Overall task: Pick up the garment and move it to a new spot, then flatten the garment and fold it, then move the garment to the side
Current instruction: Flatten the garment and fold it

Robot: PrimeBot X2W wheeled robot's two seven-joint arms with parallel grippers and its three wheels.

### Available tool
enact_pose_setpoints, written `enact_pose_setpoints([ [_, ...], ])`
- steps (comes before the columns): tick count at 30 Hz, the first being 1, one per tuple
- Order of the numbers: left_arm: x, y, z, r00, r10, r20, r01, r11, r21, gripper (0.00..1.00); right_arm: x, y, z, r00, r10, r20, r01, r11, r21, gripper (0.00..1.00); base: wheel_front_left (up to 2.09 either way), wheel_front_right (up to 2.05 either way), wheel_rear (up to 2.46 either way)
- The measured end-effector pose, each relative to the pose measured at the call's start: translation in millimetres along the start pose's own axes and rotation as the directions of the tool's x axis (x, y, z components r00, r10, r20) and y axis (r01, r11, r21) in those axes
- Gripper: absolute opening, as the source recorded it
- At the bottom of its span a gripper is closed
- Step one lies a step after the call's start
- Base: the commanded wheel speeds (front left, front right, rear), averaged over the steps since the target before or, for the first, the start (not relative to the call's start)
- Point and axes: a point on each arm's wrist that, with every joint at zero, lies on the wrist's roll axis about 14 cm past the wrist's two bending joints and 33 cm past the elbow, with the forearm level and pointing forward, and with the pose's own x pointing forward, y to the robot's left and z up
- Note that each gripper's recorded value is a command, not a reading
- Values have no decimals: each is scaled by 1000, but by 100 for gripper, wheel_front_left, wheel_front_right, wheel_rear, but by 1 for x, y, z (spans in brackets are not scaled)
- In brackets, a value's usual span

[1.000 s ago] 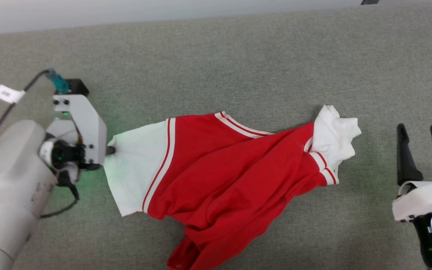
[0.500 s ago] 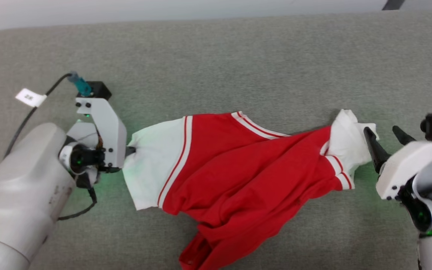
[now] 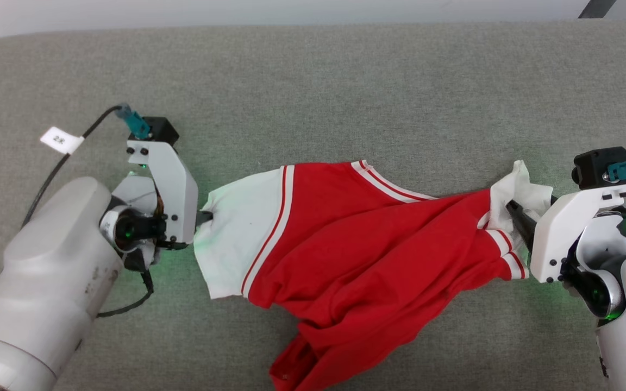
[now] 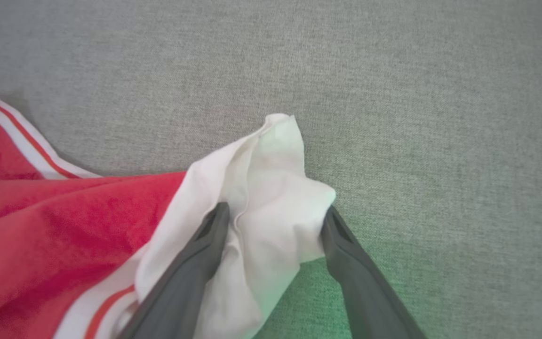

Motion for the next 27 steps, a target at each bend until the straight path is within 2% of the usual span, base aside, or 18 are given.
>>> enact_pose_setpoints([
  [1, 0, 0, 0, 1000, -1, 0, 1, 1000, 0, 0, 0, -1, 0, 1000, -2, 0, 2, 1000, -3, 0, 0, 0, 0],
  [11, -10, 2, 9, 999, 10, 40, -10, 1000, -9, 0, -12, 0, 41, 992, 12, 128, -11, 1000, -9, 0, 0, 0, 0],
  [16, -32, 7, 33, 991, 39, 129, -38, 999, -11, 0, -27, -1, 70, 976, 17, 216, -14, 1000, -12, 0, 0, 0, 0],
  [22, -77, 1, 75, 956, 42, 290, -49, 999, 17, 0, -54, 0, 121, 932, 21, 362, -9, 999, -35, 0, 0, 0, 0],
  [27, -128, -3, 110, 894, 61, 443, -93, 994, 49, 0, -84, 7, 167, 863, 39, 503, -10, 998, -61, 0, 0, 0, 0],
])
